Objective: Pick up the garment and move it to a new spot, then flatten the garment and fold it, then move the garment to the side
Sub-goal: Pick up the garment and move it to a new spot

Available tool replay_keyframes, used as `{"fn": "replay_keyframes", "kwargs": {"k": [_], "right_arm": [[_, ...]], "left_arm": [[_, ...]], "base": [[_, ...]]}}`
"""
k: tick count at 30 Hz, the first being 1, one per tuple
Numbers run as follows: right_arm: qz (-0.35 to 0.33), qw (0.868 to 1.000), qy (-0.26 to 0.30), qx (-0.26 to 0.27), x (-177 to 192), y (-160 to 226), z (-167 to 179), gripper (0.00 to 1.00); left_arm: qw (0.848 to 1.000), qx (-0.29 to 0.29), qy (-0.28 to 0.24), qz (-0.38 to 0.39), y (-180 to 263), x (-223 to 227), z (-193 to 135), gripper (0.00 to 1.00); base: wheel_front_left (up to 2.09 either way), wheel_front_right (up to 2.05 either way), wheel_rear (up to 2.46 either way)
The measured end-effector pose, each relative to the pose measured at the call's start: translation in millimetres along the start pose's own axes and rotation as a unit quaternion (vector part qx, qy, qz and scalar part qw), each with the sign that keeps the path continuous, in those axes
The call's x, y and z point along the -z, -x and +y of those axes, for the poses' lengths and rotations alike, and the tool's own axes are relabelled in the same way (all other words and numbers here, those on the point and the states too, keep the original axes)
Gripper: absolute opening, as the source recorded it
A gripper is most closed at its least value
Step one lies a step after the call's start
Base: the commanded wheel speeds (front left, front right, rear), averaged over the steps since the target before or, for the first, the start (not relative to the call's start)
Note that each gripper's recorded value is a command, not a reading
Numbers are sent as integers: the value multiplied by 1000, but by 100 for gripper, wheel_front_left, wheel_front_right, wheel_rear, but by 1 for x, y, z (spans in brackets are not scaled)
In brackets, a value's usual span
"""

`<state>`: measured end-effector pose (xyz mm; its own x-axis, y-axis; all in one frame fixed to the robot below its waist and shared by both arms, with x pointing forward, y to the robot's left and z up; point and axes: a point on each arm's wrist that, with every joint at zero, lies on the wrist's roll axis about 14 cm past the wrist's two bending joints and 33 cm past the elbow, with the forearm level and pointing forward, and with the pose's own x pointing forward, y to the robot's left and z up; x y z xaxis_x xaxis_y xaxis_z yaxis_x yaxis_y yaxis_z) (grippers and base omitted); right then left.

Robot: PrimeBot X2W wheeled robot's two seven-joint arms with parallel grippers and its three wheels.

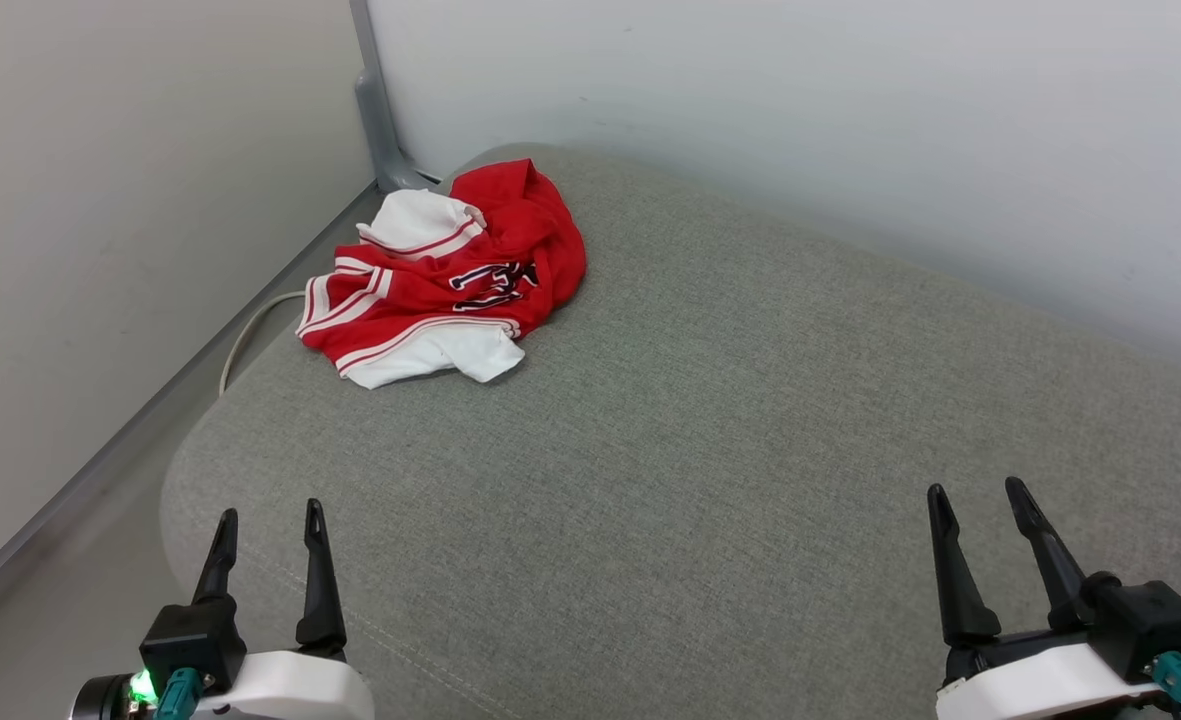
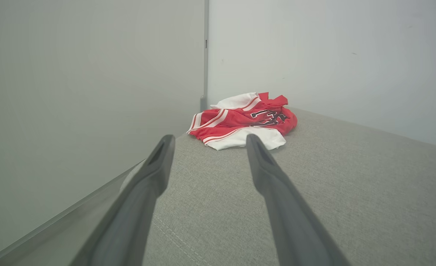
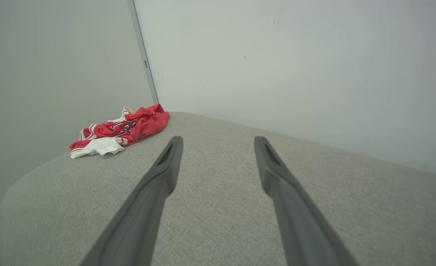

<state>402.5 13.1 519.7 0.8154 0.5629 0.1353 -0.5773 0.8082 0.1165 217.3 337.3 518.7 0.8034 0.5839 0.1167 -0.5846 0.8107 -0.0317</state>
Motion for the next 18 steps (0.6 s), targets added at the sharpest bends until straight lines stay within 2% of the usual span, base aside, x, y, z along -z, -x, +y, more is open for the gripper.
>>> {"fn": "replay_keyframes", "kwargs": {"k": [7,14,18], "right_arm": [[-2,1000,10,11,-1,2,-9,100],[-10,999,32,31,0,-7,-32,100],[-17,998,47,45,2,-15,-48,100]], "left_arm": [[1000,8,9,-29,-26,-18,2,100],[995,17,-10,-96,-94,-67,3,100],[991,34,-20,-124,-138,-88,-11,100]], "base": [[0,0,0],[0,0,0],[0,0,0]]}}
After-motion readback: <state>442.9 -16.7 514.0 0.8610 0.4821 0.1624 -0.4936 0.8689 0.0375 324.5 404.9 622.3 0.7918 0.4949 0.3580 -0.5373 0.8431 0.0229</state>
